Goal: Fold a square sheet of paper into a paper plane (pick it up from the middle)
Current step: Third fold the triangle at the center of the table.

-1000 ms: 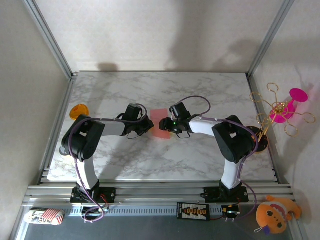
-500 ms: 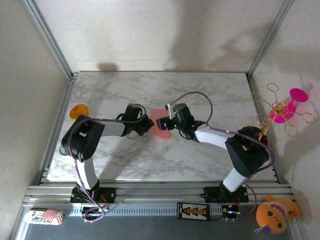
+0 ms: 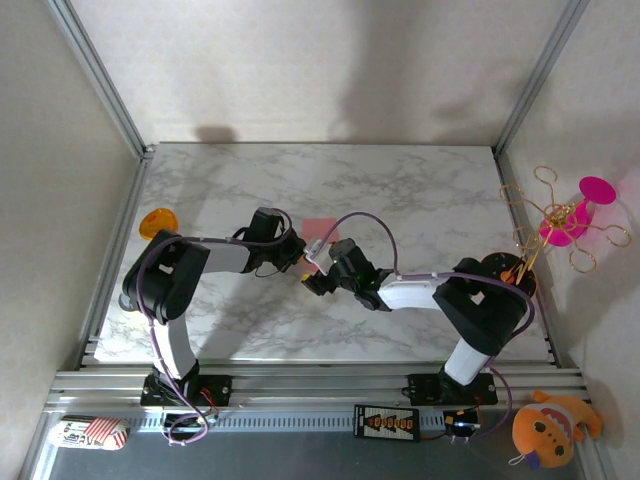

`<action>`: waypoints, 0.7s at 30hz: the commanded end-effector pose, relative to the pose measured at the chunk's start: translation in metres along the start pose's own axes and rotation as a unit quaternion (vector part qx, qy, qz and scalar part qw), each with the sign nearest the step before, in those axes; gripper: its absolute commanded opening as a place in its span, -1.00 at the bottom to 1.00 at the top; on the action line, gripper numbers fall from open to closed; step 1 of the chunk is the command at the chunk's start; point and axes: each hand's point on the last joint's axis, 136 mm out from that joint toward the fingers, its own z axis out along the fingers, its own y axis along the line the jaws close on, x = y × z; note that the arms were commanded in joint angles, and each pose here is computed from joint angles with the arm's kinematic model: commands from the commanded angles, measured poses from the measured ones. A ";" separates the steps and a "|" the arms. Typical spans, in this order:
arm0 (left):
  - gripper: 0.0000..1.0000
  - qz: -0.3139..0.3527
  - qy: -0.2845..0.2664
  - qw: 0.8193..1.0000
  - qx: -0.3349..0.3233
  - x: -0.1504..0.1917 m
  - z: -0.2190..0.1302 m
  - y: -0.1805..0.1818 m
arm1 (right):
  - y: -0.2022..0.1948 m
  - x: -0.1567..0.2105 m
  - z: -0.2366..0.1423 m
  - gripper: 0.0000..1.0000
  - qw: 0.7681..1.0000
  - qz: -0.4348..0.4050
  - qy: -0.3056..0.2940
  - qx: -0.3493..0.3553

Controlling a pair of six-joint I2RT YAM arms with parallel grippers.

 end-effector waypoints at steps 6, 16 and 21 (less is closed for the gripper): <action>-1.00 0.005 0.000 1.000 0.022 0.002 -0.008 -0.015 | -0.008 0.010 0.008 0.49 0.998 -0.054 -0.010 0.040; -1.00 0.006 -0.002 1.000 0.018 0.003 -0.009 -0.014 | -0.008 0.014 0.015 -0.09 0.997 -0.064 -0.008 0.045; -1.00 0.006 -0.002 1.000 0.015 0.003 -0.009 -0.012 | -0.006 0.014 0.014 -0.34 0.997 -0.063 -0.009 0.038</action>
